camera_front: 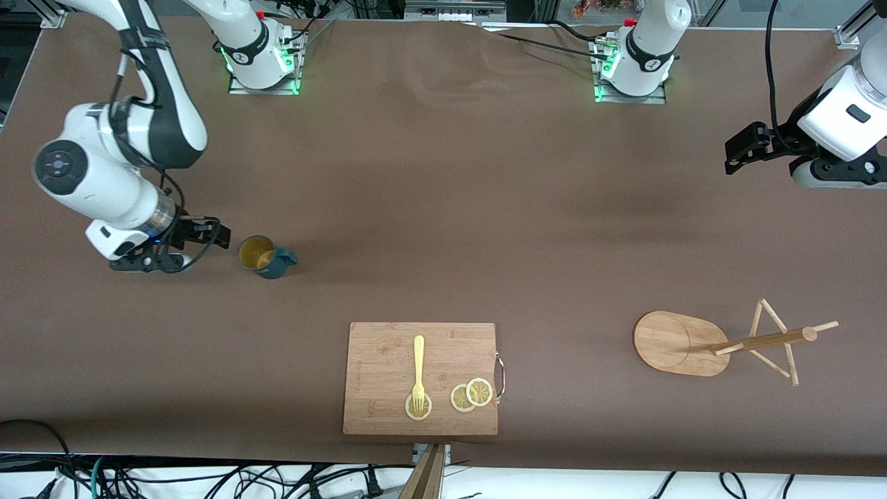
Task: Pass cup and hang on rack
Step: 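Reach the right gripper down to the teal mug rim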
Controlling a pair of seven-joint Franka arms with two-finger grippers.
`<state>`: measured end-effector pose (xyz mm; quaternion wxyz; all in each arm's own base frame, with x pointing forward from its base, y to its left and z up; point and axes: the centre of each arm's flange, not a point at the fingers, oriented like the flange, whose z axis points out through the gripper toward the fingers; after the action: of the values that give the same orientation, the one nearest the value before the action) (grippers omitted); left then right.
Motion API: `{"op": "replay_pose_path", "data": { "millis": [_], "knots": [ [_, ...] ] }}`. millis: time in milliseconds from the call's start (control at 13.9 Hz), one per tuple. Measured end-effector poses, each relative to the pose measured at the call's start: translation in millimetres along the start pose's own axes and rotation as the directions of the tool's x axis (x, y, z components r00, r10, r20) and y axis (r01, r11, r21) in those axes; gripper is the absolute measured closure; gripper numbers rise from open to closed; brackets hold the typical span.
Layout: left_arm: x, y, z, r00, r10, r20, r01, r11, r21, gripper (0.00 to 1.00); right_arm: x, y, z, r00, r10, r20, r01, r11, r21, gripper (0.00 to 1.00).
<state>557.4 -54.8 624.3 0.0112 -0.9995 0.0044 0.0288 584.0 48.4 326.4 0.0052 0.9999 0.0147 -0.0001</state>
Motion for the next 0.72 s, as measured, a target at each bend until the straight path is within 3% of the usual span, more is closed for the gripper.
{"op": "replay_pose_path", "data": {
  "millis": [215, 502, 717],
  "knots": [
    [0.0, 0.0, 0.0, 1.000, 0.000, 0.000, 0.000, 1.000, 0.000, 0.00, -7.5, -24.9, 35.1, 0.999, 0.023, -0.036, -0.023, 1.000, 0.004, 0.00],
    [0.0, -0.2, 0.0, 1.000, -0.001, 0.000, 0.001, 1.000, 0.000, 0.00, -8.3, -35.8, 58.6, 0.999, 0.025, -0.028, -0.025, 1.000, 0.002, 0.05],
    [0.1, -0.7, 0.0, 1.000, -0.001, 0.000, 0.001, 1.000, 0.000, 0.00, -6.0, -35.3, 68.9, 0.999, 0.026, -0.041, -0.026, 1.000, 0.003, 0.35]
  ]
}}
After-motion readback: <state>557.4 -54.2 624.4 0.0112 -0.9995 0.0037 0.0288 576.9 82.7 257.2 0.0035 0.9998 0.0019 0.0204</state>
